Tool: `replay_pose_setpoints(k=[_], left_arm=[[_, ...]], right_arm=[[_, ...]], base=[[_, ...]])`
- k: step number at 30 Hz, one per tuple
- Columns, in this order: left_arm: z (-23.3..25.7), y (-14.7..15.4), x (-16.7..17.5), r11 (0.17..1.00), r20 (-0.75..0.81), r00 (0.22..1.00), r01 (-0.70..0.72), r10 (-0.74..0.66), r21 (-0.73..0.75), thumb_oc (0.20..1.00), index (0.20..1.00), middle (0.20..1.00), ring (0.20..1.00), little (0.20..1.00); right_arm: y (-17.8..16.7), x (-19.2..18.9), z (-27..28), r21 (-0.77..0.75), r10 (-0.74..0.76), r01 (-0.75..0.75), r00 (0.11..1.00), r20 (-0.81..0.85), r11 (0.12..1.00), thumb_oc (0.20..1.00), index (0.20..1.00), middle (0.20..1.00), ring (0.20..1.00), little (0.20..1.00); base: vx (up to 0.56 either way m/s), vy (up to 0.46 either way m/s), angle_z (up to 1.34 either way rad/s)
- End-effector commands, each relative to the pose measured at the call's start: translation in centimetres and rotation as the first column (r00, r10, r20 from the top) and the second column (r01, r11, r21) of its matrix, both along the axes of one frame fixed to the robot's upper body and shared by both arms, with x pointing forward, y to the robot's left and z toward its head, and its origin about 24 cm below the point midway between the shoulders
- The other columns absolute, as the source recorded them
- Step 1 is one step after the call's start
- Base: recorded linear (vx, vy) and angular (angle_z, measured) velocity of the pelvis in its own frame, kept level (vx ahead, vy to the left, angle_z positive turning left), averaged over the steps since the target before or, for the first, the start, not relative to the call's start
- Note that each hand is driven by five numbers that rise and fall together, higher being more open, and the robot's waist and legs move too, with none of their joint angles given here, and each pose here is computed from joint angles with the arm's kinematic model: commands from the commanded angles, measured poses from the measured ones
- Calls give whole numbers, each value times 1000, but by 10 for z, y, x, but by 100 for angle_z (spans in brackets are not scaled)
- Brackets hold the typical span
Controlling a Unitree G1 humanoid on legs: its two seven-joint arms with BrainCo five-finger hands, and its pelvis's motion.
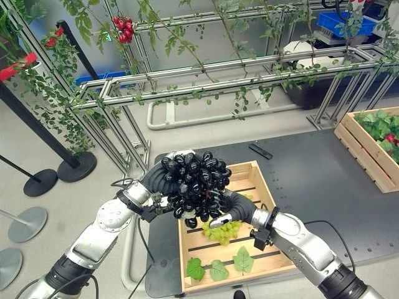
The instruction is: Pick up the fruits from the basket on one side to the basket on the other side
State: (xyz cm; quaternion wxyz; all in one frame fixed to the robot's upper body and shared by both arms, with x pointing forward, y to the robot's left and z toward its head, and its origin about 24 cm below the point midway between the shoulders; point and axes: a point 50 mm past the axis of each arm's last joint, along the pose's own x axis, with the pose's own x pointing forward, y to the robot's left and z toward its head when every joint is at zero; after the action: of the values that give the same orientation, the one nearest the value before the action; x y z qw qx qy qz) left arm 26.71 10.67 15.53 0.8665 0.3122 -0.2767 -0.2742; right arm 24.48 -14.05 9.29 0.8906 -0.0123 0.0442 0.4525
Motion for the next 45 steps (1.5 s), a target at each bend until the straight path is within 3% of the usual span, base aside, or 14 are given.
replay_pose_setpoints(k=[1,12,31,32,33,45], left_arm=[[24,-3,13,999,163,986,-25,20,31,200,200,200,200,200],[28,-11,15,998,207,978,-39,30,40,200,200,200,200,200],[31,-22,10,983,105,994,54,-36,-174,200,200,200,200,200],[31,-22,10,982,104,994,56,-38,-178,200,200,200,200,200],[32,-23,9,982,103,994,61,-43,-180,200,200,200,200,200],[29,-22,10,984,102,994,54,-36,-173,200,200,200,200,200]], right_arm=[[36,-10,34,129,146,-161,982,121,978,1000,1000,1000,1000,1000],[59,-10,33,149,198,-211,975,97,966,1000,1000,1000,1000,1000],[84,-15,22,264,266,-257,964,-1,930,1000,1000,1000,1000,1000],[84,-15,22,270,267,-256,964,-3,928,536,536,536,536,536],[84,-16,24,279,278,-267,961,1,923,200,200,200,200,200],[80,-19,26,300,280,-270,960,9,915,200,200,200,200,200]], base=[[0,0,0],[0,0,0],[0,0,0],[0,0,0],[0,0,0],[0,0,0]])
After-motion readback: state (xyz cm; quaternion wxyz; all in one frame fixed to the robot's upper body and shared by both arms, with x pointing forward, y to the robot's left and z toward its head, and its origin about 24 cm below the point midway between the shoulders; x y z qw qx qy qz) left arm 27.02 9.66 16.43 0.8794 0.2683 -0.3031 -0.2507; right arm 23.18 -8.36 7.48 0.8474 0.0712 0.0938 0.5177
